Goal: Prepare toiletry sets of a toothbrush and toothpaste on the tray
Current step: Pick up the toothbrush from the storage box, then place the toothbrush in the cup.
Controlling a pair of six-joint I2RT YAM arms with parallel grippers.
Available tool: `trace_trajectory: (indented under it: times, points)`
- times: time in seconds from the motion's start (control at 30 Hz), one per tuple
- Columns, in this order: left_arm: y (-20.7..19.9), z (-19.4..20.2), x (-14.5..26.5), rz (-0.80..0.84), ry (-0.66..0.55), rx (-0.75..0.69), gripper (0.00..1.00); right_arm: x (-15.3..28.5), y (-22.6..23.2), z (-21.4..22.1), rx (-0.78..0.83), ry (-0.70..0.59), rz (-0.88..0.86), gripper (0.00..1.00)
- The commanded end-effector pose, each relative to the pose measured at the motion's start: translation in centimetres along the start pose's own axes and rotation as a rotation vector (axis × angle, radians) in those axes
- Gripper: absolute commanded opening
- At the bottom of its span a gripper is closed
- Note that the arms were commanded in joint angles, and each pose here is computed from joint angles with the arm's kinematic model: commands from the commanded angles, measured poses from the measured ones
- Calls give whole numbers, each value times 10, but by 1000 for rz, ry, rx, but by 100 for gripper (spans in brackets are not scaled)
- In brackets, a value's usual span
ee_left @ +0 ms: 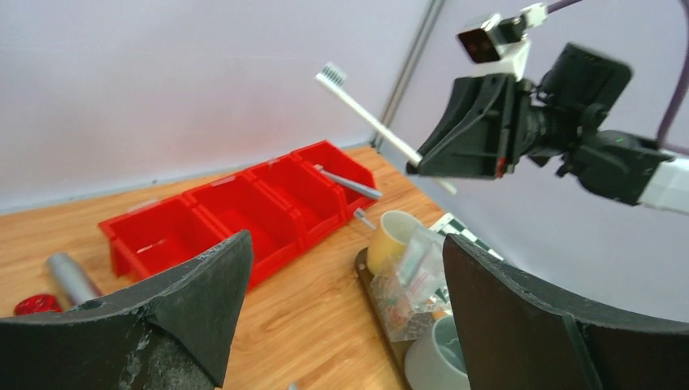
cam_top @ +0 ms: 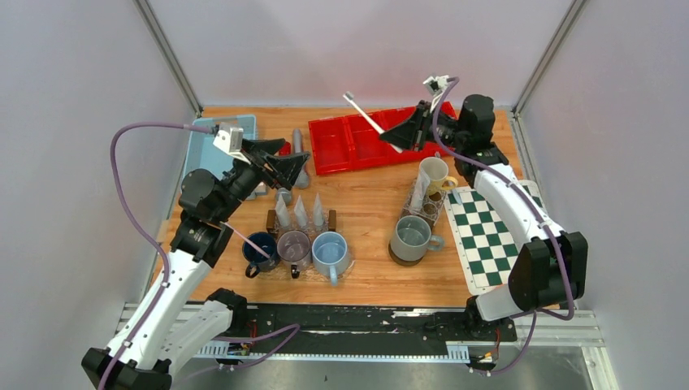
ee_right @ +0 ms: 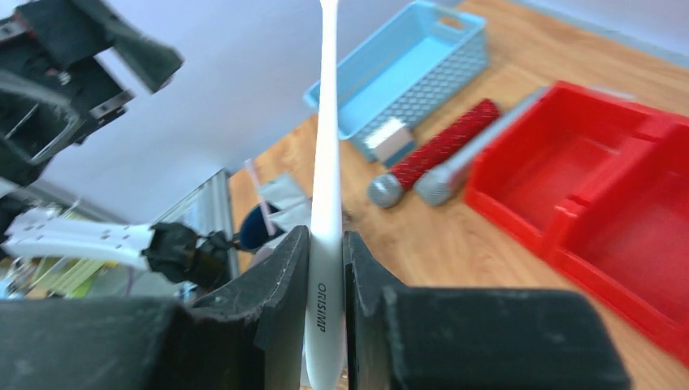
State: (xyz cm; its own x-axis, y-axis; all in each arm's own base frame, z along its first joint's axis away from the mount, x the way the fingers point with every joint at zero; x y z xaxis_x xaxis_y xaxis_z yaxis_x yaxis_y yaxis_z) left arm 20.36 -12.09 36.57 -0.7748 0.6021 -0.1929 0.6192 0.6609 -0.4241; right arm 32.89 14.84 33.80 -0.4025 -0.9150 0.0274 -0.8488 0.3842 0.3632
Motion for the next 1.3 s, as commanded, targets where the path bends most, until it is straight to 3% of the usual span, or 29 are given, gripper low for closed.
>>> trace_trajectory:
  times: [0.0,0.33,0.67,0.87,0.93,1.17,1.27]
  points:
    - [-25,-31,-3,158,-132,22,92,-13,43,-7,60,-23,-218,0]
    - [-25,-36,-13,163,-234,204,85,-33,80,10,23,13,-434,0]
    - [-26,-27,-23,201,-185,384,73,-36,92,14,4,29,-503,0]
    - [-28,-25,-26,235,-158,416,61,-38,94,16,-19,37,-530,0]
    - [-29,-24,-27,246,-148,422,51,-40,92,18,-34,44,-543,0]
    - [-28,-23,-27,248,-152,428,41,-42,94,21,-36,56,-561,0]
    - [-29,-24,-27,255,-152,430,30,-43,93,23,-41,60,-562,0]
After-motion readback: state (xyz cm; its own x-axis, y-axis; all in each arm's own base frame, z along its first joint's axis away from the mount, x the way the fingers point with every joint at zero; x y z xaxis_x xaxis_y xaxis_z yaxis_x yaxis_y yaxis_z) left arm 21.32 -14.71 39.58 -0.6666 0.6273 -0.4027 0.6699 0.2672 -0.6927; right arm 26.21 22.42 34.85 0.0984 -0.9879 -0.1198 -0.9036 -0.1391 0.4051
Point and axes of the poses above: each gripper's point midway between its finger pads, its own x axis back along the fingers, its own y axis along the line the jaws close on, z = x × y, the point moved 9 cm from there along x, back along the fingers, and after that the axes turned 7 degrees about x, right-handed, at the moved point
